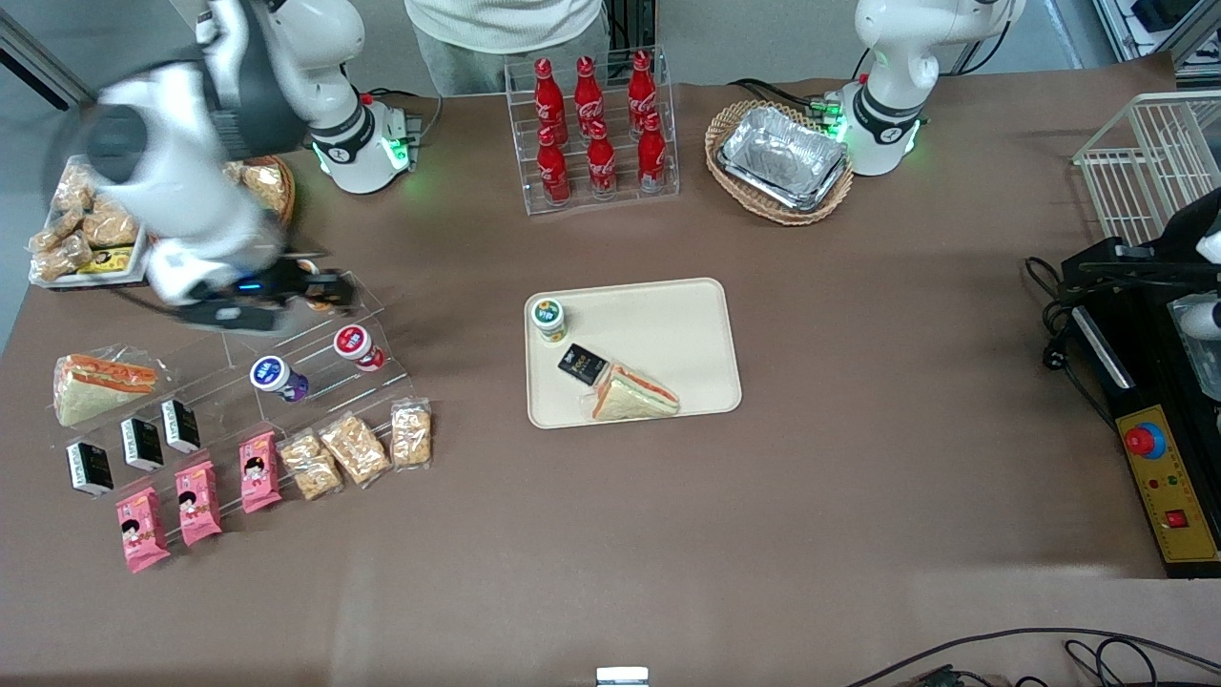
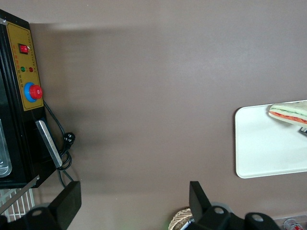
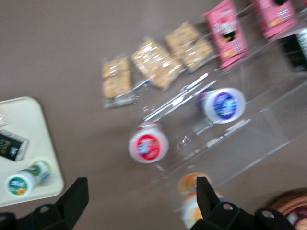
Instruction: Place green gum on tray
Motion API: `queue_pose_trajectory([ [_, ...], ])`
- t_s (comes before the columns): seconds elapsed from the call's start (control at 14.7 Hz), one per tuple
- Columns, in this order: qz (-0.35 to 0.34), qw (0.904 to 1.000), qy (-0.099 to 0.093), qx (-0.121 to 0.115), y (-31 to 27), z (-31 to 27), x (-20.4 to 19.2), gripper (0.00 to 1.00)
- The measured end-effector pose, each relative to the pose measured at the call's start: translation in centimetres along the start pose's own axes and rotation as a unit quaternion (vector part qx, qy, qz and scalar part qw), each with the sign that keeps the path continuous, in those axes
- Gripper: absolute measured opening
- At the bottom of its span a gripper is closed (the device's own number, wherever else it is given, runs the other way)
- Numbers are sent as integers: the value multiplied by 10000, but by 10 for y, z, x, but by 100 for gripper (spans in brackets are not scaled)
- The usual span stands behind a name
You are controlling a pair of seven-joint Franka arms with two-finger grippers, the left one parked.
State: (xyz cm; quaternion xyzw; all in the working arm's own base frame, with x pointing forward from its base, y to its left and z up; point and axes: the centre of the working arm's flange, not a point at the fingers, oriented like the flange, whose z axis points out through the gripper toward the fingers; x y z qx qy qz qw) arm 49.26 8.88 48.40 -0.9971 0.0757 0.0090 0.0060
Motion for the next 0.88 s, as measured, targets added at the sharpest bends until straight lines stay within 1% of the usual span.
queue_pose_trajectory([
  [0.07, -12, 10000, 12, 52, 29, -6, 6, 100],
  [0.2, -33, 10000, 3, 69, 67, -17, 12, 100],
  [0.27, -11, 10000, 48, 57, 80, -24, 16, 100],
  [0.41, -72, 9997, 223, -17, 104, -43, 27, 100],
  [0.48, -163, 9996, 212, -40, 113, -53, 34, 100],
  [0.54, -205, 9997, 114, -58, 119, -64, 39, 100],
  [0.61, -212, 9997, -43, -79, 124, -72, 43, 100],
  [0.68, -242, 9995, -161, -98, 128, -77, 47, 100],
  [0.75, -325, 9992, -227, -114, 129, -77, 53, 100],
  [0.88, -590, 9978, -277, -146, 127, -72, 66, 100],
])
